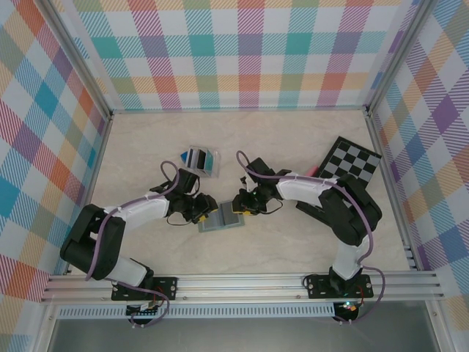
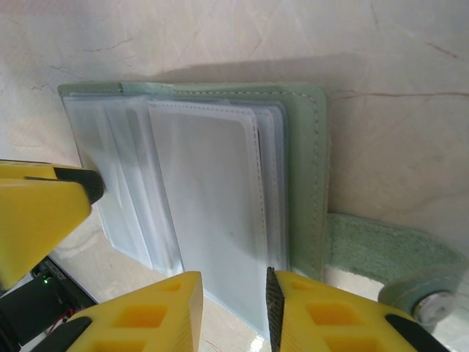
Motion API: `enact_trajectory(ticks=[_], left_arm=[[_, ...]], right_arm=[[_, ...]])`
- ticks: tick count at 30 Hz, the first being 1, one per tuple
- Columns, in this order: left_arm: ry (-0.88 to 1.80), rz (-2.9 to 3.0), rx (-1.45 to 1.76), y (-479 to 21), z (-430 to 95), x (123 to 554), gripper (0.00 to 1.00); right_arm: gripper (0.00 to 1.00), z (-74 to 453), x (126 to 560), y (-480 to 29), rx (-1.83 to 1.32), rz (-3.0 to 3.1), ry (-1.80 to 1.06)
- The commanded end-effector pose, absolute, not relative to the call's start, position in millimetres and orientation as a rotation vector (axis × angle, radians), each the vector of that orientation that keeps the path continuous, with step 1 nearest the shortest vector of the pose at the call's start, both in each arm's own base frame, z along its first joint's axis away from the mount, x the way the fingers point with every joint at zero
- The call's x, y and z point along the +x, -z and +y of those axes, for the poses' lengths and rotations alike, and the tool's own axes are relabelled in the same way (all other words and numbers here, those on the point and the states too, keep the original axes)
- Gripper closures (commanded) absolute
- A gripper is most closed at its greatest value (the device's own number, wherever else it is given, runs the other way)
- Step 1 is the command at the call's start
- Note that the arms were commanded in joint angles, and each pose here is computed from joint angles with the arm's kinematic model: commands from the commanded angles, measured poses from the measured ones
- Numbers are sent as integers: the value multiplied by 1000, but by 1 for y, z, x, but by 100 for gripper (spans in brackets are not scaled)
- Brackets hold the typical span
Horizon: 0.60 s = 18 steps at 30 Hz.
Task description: Take the credit cards out of the card holder
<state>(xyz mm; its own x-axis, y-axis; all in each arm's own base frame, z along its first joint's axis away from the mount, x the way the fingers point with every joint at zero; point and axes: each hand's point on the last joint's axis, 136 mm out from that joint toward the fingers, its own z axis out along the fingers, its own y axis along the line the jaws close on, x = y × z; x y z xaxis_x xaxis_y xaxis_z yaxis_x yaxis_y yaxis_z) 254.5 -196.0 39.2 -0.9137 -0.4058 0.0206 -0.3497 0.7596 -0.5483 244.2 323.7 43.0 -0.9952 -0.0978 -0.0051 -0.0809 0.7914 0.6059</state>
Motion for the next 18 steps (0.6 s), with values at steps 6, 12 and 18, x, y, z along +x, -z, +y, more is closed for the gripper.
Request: enact_trajectory(ticks=[6, 12, 18], left_arm=[[766, 2911, -693, -23, -182, 246, 58], [757, 2917, -699, -21, -181, 245, 59], [746, 2924, -703, -19, -180, 244, 60]], right_arm=[[69, 328, 242, -38, 190, -2919, 979], [68, 331, 240, -35, 222, -2910, 969], [67, 324, 241, -28, 228, -2949, 877]])
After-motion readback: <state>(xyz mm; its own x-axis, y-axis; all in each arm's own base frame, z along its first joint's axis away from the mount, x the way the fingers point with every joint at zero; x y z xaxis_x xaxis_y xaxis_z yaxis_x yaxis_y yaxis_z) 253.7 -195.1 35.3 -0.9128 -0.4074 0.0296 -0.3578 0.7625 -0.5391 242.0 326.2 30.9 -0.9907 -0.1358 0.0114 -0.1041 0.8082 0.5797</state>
